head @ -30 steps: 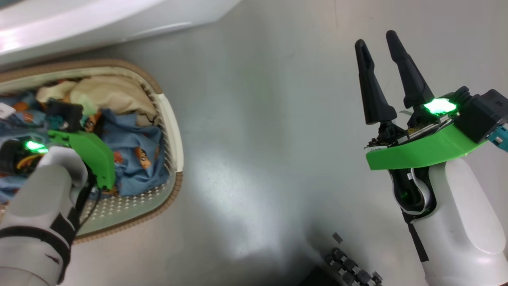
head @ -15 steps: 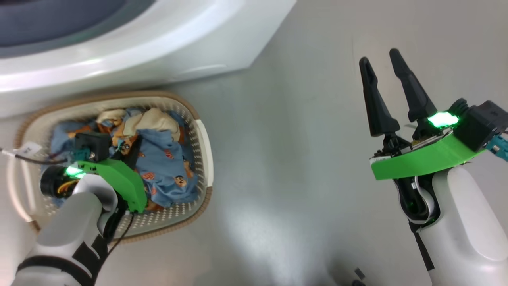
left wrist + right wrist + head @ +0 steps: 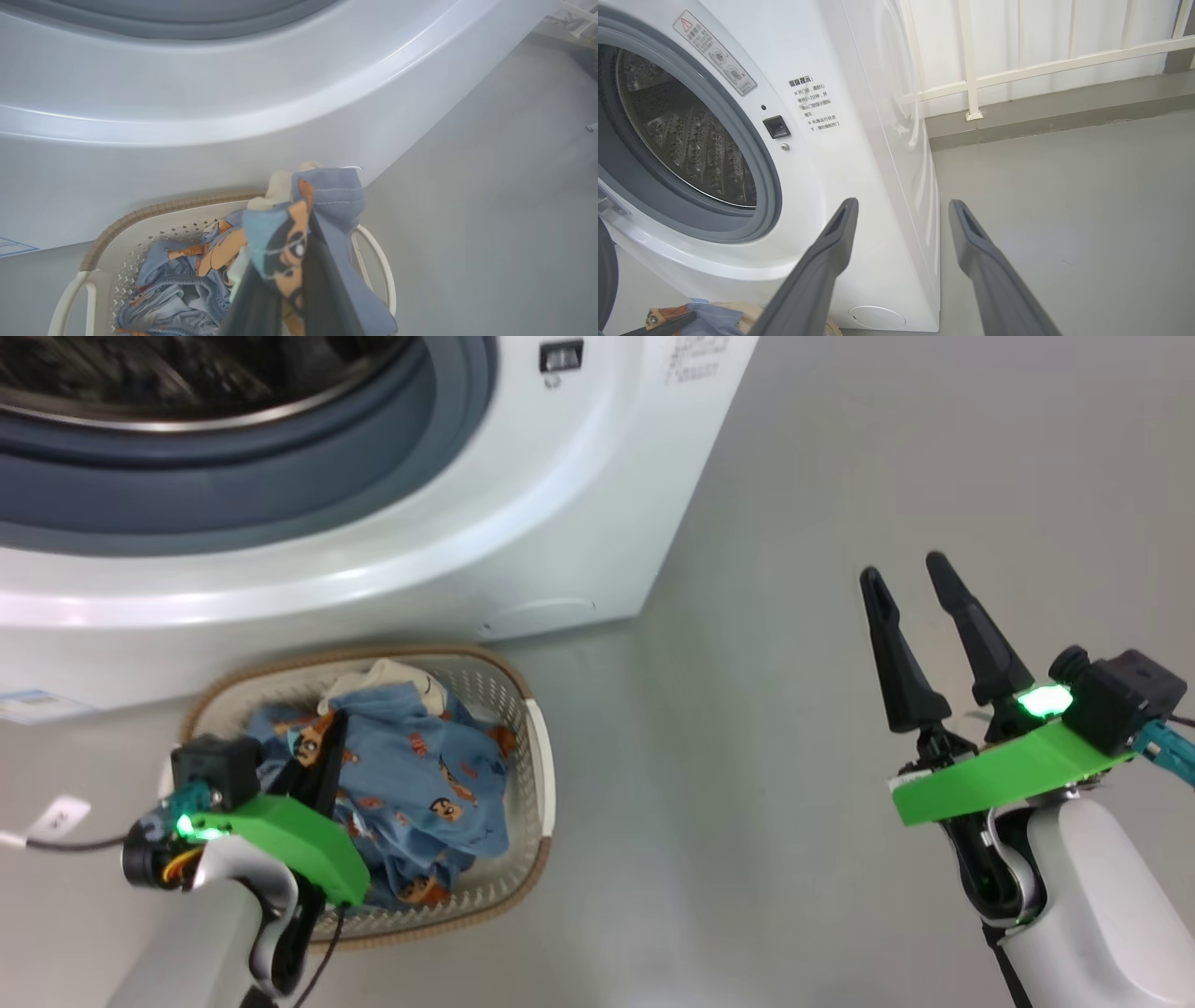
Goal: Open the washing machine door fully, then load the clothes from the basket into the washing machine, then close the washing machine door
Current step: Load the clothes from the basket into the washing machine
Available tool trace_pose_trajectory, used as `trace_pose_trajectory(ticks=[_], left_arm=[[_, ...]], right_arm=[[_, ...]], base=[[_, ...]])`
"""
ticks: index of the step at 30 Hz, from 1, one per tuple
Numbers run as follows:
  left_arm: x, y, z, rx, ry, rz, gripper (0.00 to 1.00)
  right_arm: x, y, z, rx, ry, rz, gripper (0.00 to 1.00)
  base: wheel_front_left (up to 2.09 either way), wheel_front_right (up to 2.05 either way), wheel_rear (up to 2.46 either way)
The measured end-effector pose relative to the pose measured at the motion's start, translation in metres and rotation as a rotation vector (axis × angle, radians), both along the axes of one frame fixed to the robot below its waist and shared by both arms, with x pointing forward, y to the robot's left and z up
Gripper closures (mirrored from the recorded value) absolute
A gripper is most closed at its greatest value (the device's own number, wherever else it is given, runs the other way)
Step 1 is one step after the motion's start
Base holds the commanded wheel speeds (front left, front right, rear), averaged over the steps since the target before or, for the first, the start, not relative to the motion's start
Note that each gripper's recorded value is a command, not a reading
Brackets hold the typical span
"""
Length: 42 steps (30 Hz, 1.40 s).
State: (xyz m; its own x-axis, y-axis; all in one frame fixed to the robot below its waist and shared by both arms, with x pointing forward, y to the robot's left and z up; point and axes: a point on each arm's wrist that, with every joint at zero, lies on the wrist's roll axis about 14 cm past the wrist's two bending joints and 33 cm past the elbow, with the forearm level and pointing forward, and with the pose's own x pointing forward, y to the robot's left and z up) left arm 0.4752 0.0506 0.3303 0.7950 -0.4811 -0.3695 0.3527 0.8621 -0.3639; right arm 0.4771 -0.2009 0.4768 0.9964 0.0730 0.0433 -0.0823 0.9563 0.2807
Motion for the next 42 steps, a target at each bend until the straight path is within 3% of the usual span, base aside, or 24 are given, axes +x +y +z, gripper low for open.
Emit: trace_pose_trajectory(ticks=[22, 42], left_arm=[[-0.043, 0.059, 0.160, -0.075, -0.415, 0.268, 1.00], [-0.059, 0.072, 0.187, -0.071, -0.490, 0.327, 1.00]], right_arm=[[-0.051, 0.016, 0.054, 0.013, -0.101, 0.053, 0.00], [-0.058, 0.021, 0.061, 0.022, -0.117, 0.074, 0.00]], base=[[0.00, 0.00, 0.00], [0.00, 0.00, 0.00]])
